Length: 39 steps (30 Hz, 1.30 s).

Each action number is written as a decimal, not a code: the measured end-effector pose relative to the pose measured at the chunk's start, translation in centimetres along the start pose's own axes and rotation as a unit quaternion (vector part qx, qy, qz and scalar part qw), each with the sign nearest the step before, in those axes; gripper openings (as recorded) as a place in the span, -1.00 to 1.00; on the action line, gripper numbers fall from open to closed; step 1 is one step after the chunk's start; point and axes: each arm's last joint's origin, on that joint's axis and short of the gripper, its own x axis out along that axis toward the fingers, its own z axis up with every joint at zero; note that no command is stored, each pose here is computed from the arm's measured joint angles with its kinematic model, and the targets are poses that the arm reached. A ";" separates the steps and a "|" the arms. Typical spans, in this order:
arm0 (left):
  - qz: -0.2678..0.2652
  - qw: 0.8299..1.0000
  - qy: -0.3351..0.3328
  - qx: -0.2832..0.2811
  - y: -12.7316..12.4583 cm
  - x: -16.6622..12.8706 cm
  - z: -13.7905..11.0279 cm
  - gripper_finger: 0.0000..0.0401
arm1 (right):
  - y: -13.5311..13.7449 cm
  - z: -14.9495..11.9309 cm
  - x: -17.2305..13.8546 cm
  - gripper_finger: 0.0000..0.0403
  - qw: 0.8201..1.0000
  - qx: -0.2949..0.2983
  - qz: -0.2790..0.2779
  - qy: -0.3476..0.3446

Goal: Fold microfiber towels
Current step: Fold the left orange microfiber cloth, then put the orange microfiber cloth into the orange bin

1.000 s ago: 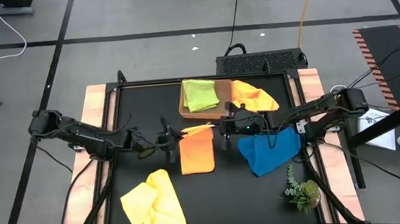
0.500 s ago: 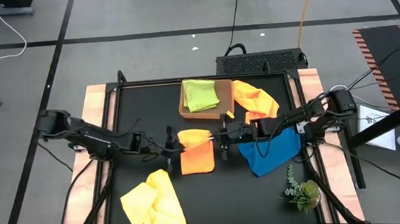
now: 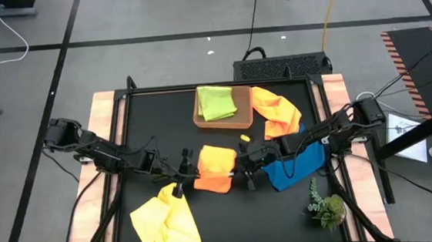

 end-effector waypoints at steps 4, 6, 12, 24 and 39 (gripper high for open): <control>-0.028 1.000 0.005 0.001 -0.5 0.0 -0.1 -0.87 | 0.5 -1.1 1.1 -0.73 0.997 0.037 0.059 0.026; -0.032 0.999 0.009 0.003 -0.7 0.0 -0.2 -0.87 | 0.6 -1.7 1.7 -0.60 0.996 0.047 0.070 0.039; -0.045 0.999 0.022 0.004 -0.8 -0.2 -0.4 -0.87 | 0.6 -1.6 1.6 -0.14 0.995 0.055 0.072 0.039; -0.009 0.999 0.010 -0.030 -0.4 -1.7 1.1 -0.34 | -2.6 -1.0 -0.6 0.02 0.985 0.143 -0.086 0.045; 0.049 0.978 0.008 -0.202 6.3 -1.4 -0.2 0.08 | -7.5 -5.3 2.1 0.12 0.939 0.308 -0.122 0.093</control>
